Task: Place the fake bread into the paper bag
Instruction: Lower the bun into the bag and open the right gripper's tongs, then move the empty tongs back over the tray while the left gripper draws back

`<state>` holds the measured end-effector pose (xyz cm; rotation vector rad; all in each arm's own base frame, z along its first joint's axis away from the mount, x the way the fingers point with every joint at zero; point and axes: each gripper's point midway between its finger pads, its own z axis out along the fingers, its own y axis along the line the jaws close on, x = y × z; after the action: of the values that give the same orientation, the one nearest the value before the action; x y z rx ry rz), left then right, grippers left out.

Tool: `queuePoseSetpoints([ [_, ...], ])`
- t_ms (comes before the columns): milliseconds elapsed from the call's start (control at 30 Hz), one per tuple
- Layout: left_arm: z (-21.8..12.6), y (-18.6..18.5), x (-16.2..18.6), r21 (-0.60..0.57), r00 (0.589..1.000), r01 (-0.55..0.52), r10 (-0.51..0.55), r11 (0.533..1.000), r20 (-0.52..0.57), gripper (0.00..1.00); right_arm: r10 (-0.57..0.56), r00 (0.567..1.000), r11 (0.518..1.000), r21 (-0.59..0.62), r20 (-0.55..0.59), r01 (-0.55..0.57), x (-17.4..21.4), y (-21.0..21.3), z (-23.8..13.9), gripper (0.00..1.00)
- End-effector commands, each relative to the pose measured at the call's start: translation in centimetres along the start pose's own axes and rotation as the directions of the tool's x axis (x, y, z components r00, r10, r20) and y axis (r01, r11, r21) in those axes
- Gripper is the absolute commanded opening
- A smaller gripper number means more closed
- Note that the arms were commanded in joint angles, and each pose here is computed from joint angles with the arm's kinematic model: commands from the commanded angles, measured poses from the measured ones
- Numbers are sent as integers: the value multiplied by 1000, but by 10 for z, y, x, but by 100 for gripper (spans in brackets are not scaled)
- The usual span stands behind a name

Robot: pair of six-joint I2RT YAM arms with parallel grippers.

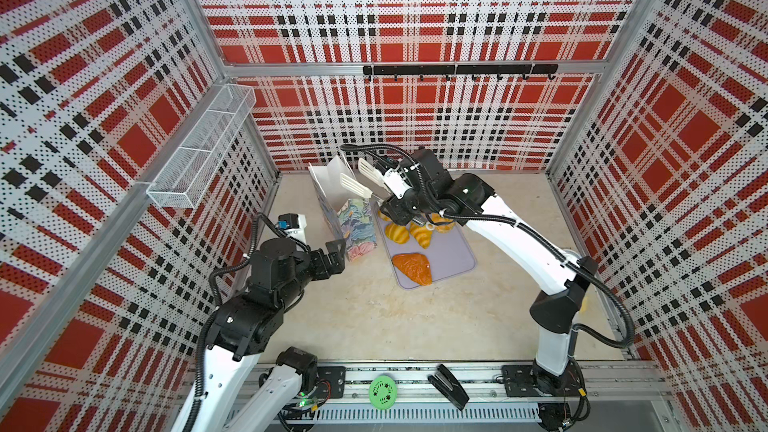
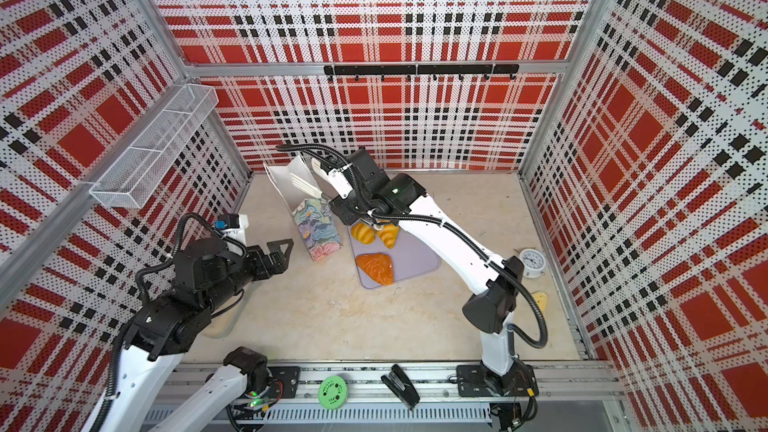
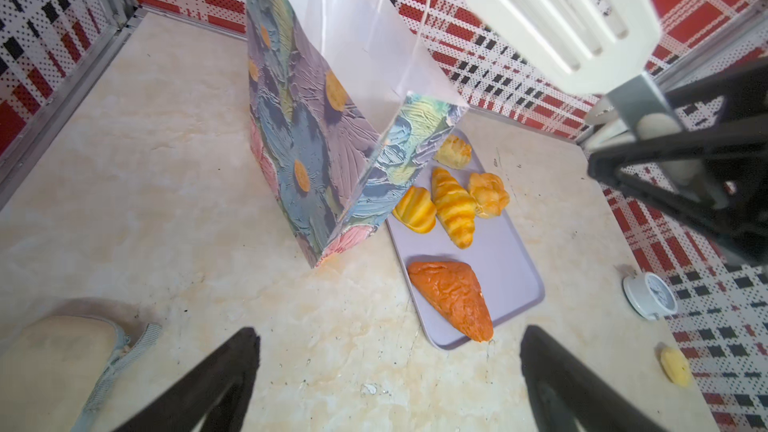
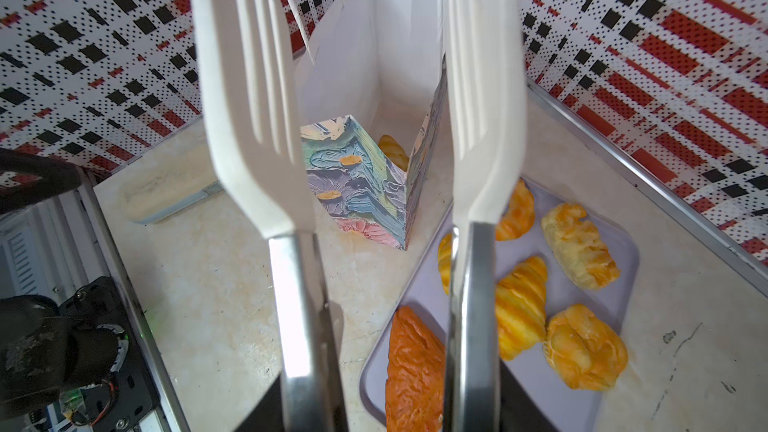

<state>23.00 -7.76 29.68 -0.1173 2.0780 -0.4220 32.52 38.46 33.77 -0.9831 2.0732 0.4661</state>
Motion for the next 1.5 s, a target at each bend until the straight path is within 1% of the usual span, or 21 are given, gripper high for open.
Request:
queuePoseSetpoints([
  [0,3,6,7,-57,1000,-2,3,998,1,99,-35,997,999,29,72,33,-10,-2,-24,51],
  [200,5,-4,19,-45,1000,-27,27,999,-10,99,-28,999,993,117,-17,30,39,-19,-37,51],
  [500,12,-16,48,-30,998,-51,49,998,-42,100,35,984,985,175,-173,-5,122,-27,-48,50],
  [733,27,-27,80,-14,995,-49,47,999,-83,100,100,953,980,194,-284,-45,182,-27,-50,49],
  [900,38,-33,105,-3,994,-29,28,1000,-109,99,168,909,976,193,-382,-99,228,-21,-44,47],
  [1000,44,-36,118,4,992,-10,10,1000,-122,99,195,886,972,204,-420,-117,250,-19,-44,47],
  [1133,49,-37,134,2,990,-2,3,1000,-141,99,231,863,967,203,-449,-153,269,-11,-45,46],
  [1467,59,-42,170,22,977,0,5,1000,-215,99,236,819,970,169,-523,-172,297,15,-35,49],
])
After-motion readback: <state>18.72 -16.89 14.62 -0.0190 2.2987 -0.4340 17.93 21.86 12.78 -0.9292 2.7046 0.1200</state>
